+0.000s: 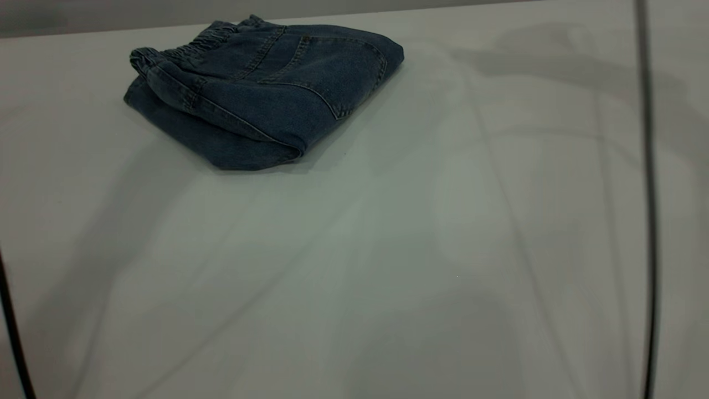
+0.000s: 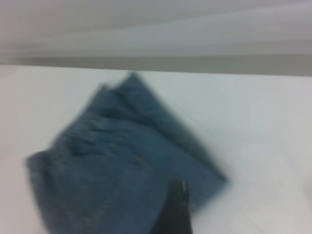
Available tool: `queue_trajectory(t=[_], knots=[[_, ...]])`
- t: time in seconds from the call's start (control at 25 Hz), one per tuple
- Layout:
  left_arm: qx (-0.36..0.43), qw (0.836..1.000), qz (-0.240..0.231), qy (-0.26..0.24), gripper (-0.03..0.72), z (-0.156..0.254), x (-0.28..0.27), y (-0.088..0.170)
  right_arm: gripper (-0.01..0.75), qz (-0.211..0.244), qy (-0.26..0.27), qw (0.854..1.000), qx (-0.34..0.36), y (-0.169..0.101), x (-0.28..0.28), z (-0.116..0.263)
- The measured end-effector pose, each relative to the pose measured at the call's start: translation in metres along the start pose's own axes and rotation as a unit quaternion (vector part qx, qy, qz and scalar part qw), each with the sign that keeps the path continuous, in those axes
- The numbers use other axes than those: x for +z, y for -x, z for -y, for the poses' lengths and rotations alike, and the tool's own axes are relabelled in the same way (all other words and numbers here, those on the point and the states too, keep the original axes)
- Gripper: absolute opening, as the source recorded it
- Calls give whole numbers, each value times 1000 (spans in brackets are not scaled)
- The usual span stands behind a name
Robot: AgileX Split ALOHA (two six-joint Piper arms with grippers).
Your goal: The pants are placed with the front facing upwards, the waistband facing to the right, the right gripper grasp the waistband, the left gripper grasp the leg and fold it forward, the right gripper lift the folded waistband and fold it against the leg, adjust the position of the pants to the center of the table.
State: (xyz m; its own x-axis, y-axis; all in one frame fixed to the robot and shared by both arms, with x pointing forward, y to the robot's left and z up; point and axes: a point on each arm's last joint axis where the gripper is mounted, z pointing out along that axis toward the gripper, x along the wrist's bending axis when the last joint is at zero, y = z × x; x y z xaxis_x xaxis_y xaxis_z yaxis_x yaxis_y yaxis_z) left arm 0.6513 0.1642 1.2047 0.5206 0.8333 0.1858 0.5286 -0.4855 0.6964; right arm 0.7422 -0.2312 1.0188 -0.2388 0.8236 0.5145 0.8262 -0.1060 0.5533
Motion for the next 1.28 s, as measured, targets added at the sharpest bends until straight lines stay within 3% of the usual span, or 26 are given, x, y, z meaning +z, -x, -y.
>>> queue_trajectory(t=[0.2, 0.32, 0.88, 1.28], knots=[[-4, 997, 24, -79, 440, 26, 55, 5, 590, 101, -10, 995, 15, 24, -60, -22], [-9, 990, 46, -134, 440, 48, 97, 11, 589, 135, -12, 991, 5, 27, -82, -32], [-27, 946, 94, -308, 440, 149, 254, 35, 589, 108, -7, 994, -5, 9, -80, -37], [-26, 929, 108, -354, 440, 186, 289, 45, 587, 94, -11, 995, -11, 6, -79, -36]])
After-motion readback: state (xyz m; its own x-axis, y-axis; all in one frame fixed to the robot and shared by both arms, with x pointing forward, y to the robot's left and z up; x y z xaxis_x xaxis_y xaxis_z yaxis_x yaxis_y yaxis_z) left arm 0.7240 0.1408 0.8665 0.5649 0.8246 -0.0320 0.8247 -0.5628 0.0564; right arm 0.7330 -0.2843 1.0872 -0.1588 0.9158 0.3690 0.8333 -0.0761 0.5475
